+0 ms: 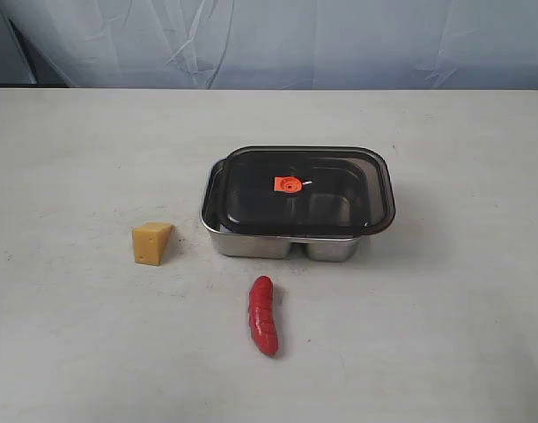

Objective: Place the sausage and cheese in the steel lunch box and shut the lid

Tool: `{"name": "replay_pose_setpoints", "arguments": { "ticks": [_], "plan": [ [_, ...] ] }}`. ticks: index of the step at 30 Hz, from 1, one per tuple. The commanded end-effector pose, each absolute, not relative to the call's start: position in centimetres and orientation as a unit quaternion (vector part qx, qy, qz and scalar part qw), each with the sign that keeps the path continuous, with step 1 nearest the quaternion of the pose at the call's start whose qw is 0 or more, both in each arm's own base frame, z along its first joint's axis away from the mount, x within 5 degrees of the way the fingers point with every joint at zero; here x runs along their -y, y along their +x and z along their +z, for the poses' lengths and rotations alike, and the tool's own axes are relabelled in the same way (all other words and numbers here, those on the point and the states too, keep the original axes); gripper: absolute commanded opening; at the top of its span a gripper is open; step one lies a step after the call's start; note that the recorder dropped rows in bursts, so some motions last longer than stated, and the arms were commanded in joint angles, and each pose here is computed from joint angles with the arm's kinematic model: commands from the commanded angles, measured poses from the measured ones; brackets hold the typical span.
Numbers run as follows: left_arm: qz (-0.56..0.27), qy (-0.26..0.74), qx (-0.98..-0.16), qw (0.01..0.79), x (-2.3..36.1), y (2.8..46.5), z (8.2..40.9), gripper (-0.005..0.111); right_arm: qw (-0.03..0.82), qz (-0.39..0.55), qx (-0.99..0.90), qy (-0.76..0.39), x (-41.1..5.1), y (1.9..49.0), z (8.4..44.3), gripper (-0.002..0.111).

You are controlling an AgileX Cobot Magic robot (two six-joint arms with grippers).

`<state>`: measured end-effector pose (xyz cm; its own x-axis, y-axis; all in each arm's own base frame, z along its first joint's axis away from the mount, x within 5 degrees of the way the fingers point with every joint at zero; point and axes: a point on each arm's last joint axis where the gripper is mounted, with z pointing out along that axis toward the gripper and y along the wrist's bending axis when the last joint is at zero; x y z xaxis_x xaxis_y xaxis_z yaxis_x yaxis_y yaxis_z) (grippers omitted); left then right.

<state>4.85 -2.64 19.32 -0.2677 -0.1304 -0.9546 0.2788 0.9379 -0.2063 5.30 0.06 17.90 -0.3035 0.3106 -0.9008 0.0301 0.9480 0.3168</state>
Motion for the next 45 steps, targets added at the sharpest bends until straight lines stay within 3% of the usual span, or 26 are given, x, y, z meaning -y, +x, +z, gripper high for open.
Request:
{"name": "replay_pose_setpoints", "arguments": {
  "ticks": [1, 8, 11, 15, 19, 22, 28, 30, 34, 38, 45],
  "plan": [
    [-0.169, 0.048, -0.777, 0.605, 2.6, 4.8, 19.3, 0.000, 0.615, 0.118, -0.775, 0.090, -0.1, 5.4, 18.6, 0.000],
    [-0.169, 0.048, -0.777, 0.605, 2.6, 4.8, 19.3, 0.000, 0.771, 0.269, -0.571, 0.088, -1.0, 5.0, 23.6, 0.000],
    [-0.169, 0.048, -0.777, 0.605, 2.6, 4.8, 19.3, 0.000, 0.718, 0.400, -0.539, 0.183, -1.0, 5.0, 23.7, 0.000],
    [-0.169, 0.048, -0.777, 0.605, 2.6, 4.8, 19.3, 0.000, 0.662, 0.366, -0.617, 0.218, -0.9, 5.5, 21.8, 0.000],
    [-0.169, 0.048, -0.777, 0.605, 2.6, 4.8, 19.3, 0.000, 0.698, 0.418, -0.545, 0.202, -1.0, 5.1, 23.5, 0.000],
    [-0.169, 0.048, -0.777, 0.605, 2.6, 4.8, 19.3, 0.000, 0.751, 0.391, -0.531, 0.032, -2.6, 4.0, 25.3, 0.000],
    [-0.169, 0.048, -0.777, 0.605, 2.6, 4.8, 19.3, 0.000, 0.631, 0.243, -0.736, 0.027, -3.0, 8.7, 25.0, 0.000],
    [-0.169, 0.048, -0.777, 0.605, 2.6, 4.8, 19.3, 0.000, 0.576, 0.239, -0.782, -0.006, -4.3, 11.0, 24.9, 0.000],
    [-0.169, 0.048, -0.777, 0.605, 2.6, 4.8, 19.3, 0.000, 0.437, 0.278, -0.850, -0.101, -8.4, 17.8, 24.8, 0.000],
    [-0.169, 0.048, -0.777, 0.605, 2.6, 4.8, 19.3, 0.000, 0.307, 0.367, -0.872, -0.099, -11.6, 25.7, 23.6, 0.000],
    [-0.169, 0.048, -0.777, 0.605, 2.6, 4.8, 19.3, 0.000, 0.220, 0.470, -0.850, -0.094, -10.2, 33.7, 20.9, 0.000]
  ]
}}
